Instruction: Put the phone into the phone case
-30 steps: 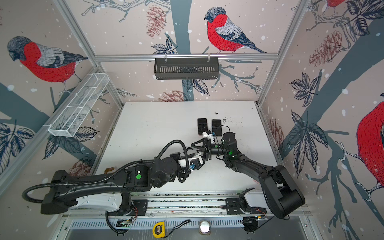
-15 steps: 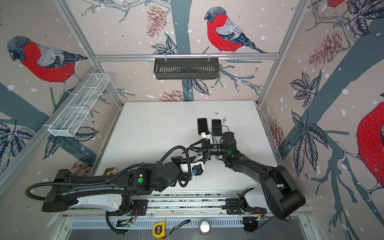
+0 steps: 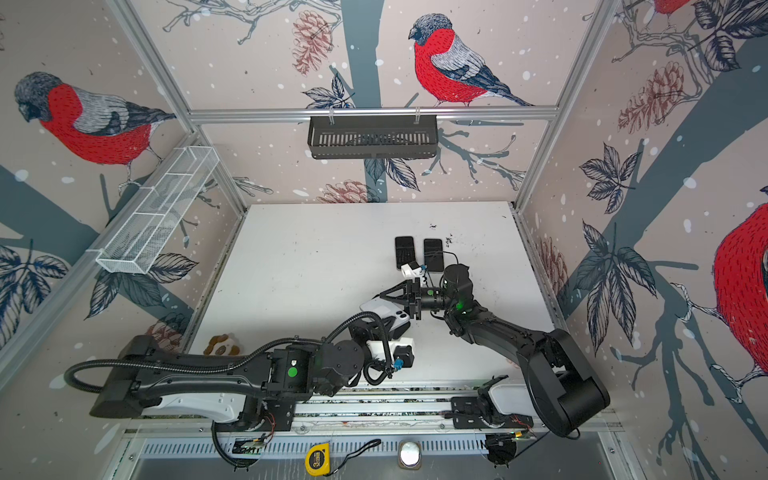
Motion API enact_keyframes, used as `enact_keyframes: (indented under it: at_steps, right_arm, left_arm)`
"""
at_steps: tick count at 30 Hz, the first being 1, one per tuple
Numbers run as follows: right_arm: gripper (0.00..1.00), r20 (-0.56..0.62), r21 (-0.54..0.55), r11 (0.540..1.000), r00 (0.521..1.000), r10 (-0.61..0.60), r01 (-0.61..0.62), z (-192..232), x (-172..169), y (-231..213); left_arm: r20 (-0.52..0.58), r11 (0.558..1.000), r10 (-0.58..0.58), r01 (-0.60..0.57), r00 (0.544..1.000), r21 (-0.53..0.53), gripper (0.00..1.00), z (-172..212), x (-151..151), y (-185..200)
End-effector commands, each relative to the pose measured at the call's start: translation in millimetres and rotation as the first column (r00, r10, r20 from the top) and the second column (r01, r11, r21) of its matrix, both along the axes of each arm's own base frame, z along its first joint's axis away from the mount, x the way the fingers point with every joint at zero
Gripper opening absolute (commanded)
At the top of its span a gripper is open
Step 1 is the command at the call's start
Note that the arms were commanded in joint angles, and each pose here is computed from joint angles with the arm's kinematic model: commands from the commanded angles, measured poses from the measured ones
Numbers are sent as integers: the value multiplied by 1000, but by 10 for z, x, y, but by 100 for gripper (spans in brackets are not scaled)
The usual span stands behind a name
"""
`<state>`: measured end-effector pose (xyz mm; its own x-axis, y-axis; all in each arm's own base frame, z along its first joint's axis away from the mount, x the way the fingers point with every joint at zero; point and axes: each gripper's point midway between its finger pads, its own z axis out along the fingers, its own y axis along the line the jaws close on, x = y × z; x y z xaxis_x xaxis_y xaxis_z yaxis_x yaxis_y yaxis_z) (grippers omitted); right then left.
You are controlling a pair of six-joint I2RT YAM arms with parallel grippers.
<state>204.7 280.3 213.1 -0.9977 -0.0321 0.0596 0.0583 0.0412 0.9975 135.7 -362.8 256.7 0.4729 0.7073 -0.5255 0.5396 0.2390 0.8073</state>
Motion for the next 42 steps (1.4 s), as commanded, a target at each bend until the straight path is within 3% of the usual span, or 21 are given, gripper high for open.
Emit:
enact_keyframes:
  at_steps: [1, 4, 6, 12, 20, 25, 28, 31, 33, 36, 38, 40, 42]
  right_arm:
    - [34, 47, 44, 999, 999, 18, -21, 138, -31, 6]
    - [24, 48, 54, 998, 999, 18, -21, 165, -44, -1]
    - [19, 48, 60, 998, 999, 16, -19, 172, -47, -11]
    - [8, 72, 101, 995, 997, 2, -9, 291, -34, -36]
    - [3, 115, 144, 983, 984, -133, 116, 429, 267, -299]
    - [3, 195, 105, 972, 954, -228, 211, 448, 517, -502]
    - [3, 301, 81, 953, 904, -302, 291, 553, 670, -647]
    - [2, 424, 51, 914, 820, -384, 402, 694, 794, -777]
    - [1, 519, 70, 877, 733, -439, 476, 880, 818, -869]
    - [1, 635, 204, 794, 540, -552, 572, 1292, 720, -1058]
    - [1, 647, 349, 715, 396, -651, 606, 1570, 580, -1206]
    - [1, 625, 477, 645, 285, -726, 598, 1785, 415, -1319]
    - [1, 600, 558, 599, 220, -770, 575, 1936, 282, -1376]
  left_arm:
    - [71, 998, 1, 4, 997, -66, 0, 182, 6, -62]
    - [95, 997, 17, -9, 995, -81, 0, 186, 17, -50]
    - [95, 997, 18, -11, 995, -79, 15, 169, 21, -44]
    - [71, 995, 56, -49, 996, -92, 33, 106, 49, 19]
    - [-113, 976, 70, -91, 991, -196, 38, 113, -172, 192]
    - [-279, 933, -2, -98, 960, -345, 39, 235, -335, 214]
    - [-415, 843, -34, -197, 909, -501, 44, 392, -241, 243]
    - [-599, 696, -115, -366, 792, -617, 43, 492, 48, 345]
    - [-643, 591, -229, -420, 731, -689, 43, 592, 132, 437]
    - [-614, 424, -444, -451, 652, -785, 44, 717, 172, 608]
    - [-541, 319, -582, -442, 607, -839, 46, 815, 150, 701]
    - [-480, 260, -668, -427, 568, -866, 46, 866, 110, 750]
    - [-414, 204, -738, -408, 533, -890, 46, 959, 52, 766]
